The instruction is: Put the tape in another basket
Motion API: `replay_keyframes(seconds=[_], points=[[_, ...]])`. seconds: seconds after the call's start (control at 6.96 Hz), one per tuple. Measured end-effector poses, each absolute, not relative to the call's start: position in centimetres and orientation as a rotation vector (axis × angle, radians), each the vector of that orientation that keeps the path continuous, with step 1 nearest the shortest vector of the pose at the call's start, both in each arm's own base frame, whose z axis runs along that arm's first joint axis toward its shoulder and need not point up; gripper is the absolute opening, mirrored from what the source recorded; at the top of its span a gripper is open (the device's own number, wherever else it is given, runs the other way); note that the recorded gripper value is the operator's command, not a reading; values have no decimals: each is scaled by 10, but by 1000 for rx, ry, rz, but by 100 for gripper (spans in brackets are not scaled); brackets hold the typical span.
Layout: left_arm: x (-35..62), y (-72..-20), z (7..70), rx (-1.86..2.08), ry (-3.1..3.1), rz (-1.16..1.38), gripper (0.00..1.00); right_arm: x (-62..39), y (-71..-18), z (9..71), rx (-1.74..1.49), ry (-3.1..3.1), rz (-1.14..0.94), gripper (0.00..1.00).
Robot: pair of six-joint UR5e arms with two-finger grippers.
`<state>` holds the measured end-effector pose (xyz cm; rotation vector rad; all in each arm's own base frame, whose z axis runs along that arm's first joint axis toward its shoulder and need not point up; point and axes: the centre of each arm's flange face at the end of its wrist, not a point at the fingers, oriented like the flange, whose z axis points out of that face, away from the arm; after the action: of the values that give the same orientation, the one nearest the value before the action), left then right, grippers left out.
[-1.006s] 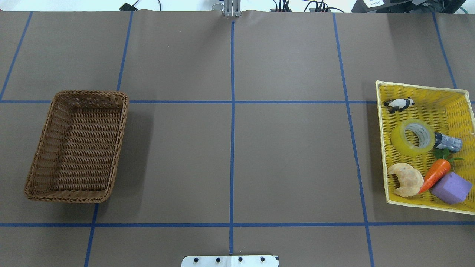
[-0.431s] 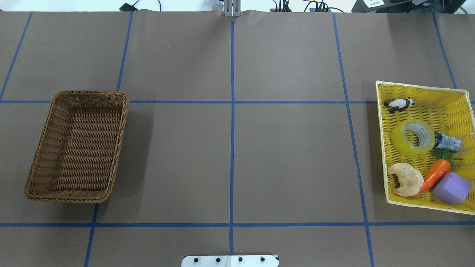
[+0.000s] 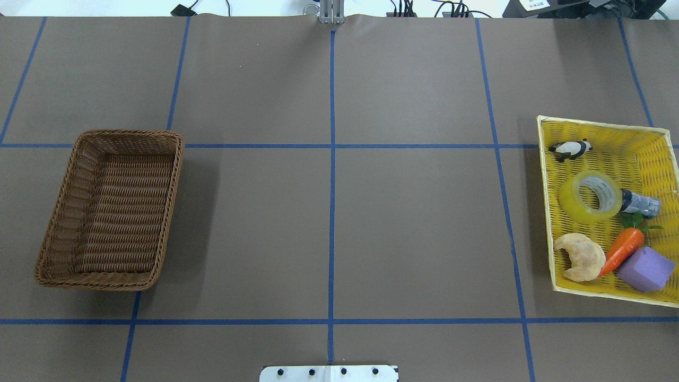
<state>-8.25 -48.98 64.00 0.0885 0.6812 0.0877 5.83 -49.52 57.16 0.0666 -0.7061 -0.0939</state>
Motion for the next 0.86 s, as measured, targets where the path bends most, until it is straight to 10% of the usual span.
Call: replay_keyframes(seconds=[0.86], points=[[-81,-491,623,125,685,105,98,-37,-512,541,266,-814,-368,100]])
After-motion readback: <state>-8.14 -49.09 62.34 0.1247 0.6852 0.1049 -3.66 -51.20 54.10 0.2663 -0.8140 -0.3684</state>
